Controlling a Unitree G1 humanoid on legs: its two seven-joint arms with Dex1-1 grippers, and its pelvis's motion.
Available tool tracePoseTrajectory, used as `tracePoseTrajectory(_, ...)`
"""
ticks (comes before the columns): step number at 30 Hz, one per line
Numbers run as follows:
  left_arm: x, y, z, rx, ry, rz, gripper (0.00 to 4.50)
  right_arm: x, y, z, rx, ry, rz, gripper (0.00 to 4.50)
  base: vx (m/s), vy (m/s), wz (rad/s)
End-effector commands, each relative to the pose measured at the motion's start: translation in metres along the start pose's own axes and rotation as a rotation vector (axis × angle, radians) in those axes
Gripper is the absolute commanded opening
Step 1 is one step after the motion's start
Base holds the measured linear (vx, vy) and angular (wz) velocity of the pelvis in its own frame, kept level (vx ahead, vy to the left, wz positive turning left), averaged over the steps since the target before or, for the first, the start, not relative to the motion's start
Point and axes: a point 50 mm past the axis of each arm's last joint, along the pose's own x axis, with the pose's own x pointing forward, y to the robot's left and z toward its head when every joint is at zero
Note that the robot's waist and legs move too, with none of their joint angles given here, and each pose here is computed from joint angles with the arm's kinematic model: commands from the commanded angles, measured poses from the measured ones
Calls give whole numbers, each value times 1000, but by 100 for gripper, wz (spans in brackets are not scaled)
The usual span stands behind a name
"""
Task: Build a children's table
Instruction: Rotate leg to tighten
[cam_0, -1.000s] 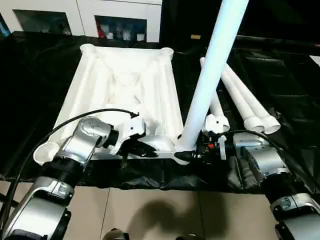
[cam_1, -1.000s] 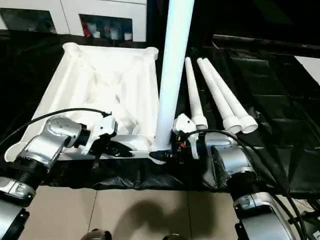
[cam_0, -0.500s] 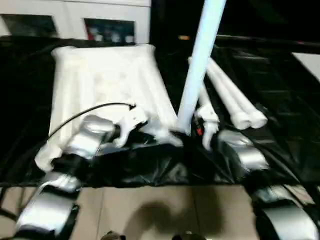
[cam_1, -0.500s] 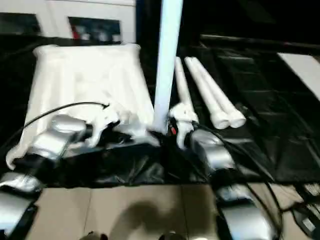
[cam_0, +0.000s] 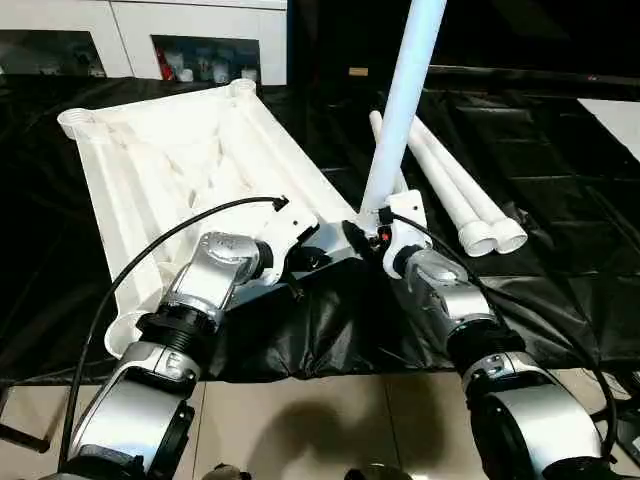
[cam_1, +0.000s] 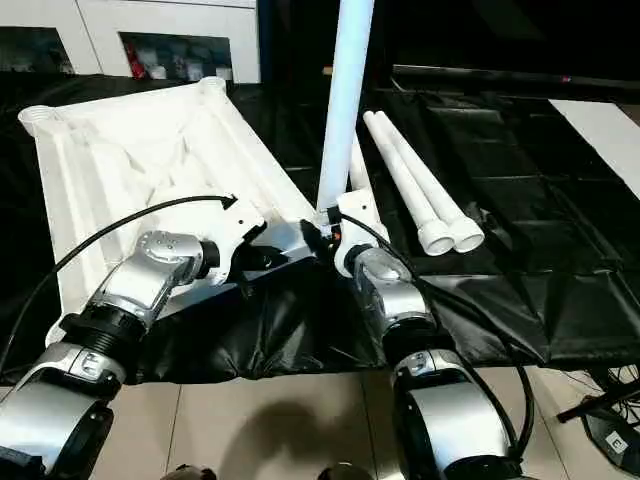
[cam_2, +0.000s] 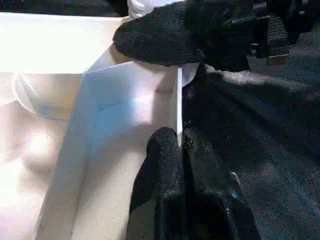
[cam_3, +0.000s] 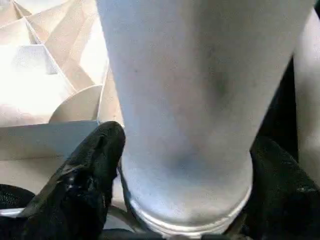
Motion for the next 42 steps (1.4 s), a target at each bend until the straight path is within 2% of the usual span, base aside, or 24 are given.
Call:
tracePoseTrajectory(1,14,-21,5,23,-59,-131,0,5,28,-17,2,78,161,363,0,0,0)
tracePoseTrajectory(5,1,-22,-3,104,-40,-235,0,-7,21,-14,-80,57,350,363,0,0,0)
tracePoseTrajectory(8,-3,-21,-6,116,-32,-266,0,-13,19,-14,-106,62,424,363,0,0,0)
tracePoseTrajectory(11,-12,-19,-10,147,-14,-337,0,-30,14,-17,-164,97,612,363,0,0,0)
tracePoseTrajectory(14,-16,-19,-11,157,-8,-369,0,-37,12,-18,-186,117,681,363,0,0,0)
tracePoseTrajectory(17,-22,-18,-12,177,2,-417,0,-49,8,-20,-220,159,781,330,0,0,0)
tracePoseTrajectory(20,-28,-18,-14,195,22,-456,0,-58,5,-21,-242,199,854,320,0,0,0)
tracePoseTrajectory(21,-29,-18,-15,197,26,-464,0,-59,5,-21,-241,207,865,292,0,0,0)
tracePoseTrajectory(27,-32,-18,-19,203,43,-486,0,-64,8,-23,-232,233,914,273,0,0,0)
tracePoseTrajectory(34,-29,-16,-19,163,34,-443,0,-57,12,-26,-145,204,830,272,0,0,0)
tracePoseTrajectory(38,-15,-9,-11,56,5,-268,0,-26,9,-29,-97,174,436,272,-14,0,-1)
tracePoseTrajectory(40,-15,-9,-11,56,5,-268,0,-26,9,-29,-97,174,436,272,-60,10,-8)
tracePoseTrajectory(42,-8,-9,-8,20,-5,-199,0,-15,11,-31,-46,174,279,272,0,0,0)
